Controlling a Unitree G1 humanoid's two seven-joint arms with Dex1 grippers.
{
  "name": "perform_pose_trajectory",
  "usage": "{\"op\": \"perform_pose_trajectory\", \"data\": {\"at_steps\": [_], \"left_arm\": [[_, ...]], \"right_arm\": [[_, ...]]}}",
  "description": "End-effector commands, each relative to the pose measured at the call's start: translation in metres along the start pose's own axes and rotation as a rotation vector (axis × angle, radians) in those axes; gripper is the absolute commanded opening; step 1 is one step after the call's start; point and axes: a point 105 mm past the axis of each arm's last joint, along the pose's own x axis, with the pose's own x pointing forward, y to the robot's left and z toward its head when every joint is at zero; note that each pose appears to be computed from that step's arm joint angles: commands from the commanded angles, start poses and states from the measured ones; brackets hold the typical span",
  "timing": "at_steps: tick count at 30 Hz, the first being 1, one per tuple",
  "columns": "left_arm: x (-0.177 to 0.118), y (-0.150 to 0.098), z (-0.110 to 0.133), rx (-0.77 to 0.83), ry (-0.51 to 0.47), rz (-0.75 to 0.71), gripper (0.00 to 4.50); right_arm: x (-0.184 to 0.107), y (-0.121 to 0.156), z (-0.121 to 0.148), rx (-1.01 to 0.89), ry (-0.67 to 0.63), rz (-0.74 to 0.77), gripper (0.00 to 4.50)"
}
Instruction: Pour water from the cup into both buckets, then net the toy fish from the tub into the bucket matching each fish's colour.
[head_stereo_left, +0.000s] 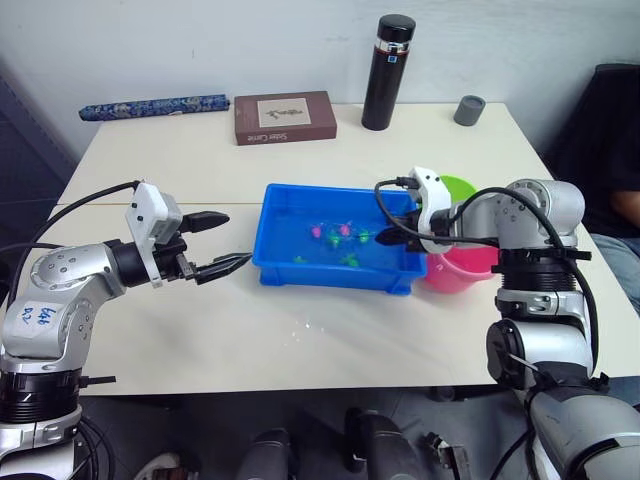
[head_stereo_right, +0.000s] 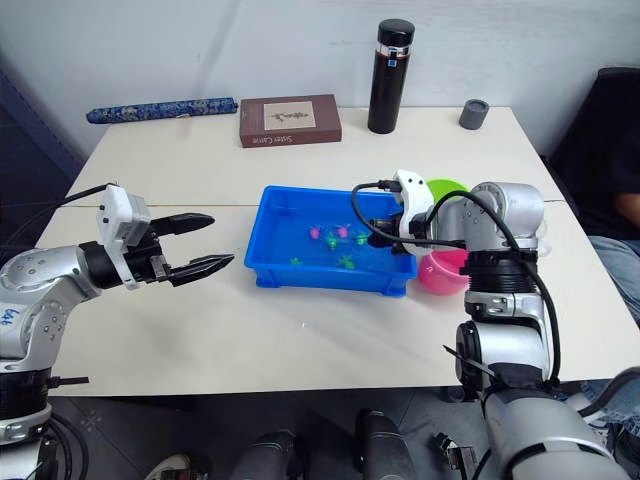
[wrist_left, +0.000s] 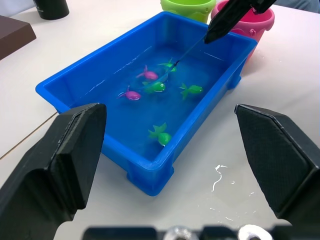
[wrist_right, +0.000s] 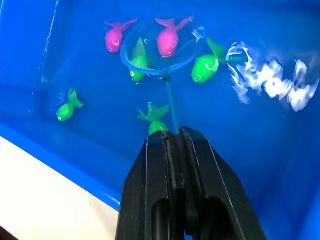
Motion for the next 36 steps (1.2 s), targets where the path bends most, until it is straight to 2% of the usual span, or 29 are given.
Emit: {"op": "perform_pose_trajectory", "data": {"at_steps": [1,10,19,27,36], "left_arm": [[-0.004,0.000,0.014,0.049,-0.025,-0.004,4.43],[0.003,0.003,0.017,0.069,-0.033,-0.038,4.43],[0.009,0.002,0.016,0.090,-0.023,-0.090,4.43],[0.021,-0.009,0.019,0.130,-0.030,-0.182,4.43],[0.040,-0.007,0.028,0.159,-0.072,-0.278,4.43]], "right_arm": [[-0.019,0.005,0.010,-0.092,-0.089,0.027,0.00],[-0.034,0.000,-0.002,-0.246,-0.148,0.019,0.00],[-0.045,-0.002,-0.011,-0.291,-0.201,0.052,0.00],[-0.079,-0.015,-0.031,-0.352,-0.259,0.081,0.00],[-0.151,-0.049,-0.031,-0.446,-0.450,-0.084,0.00]]}}
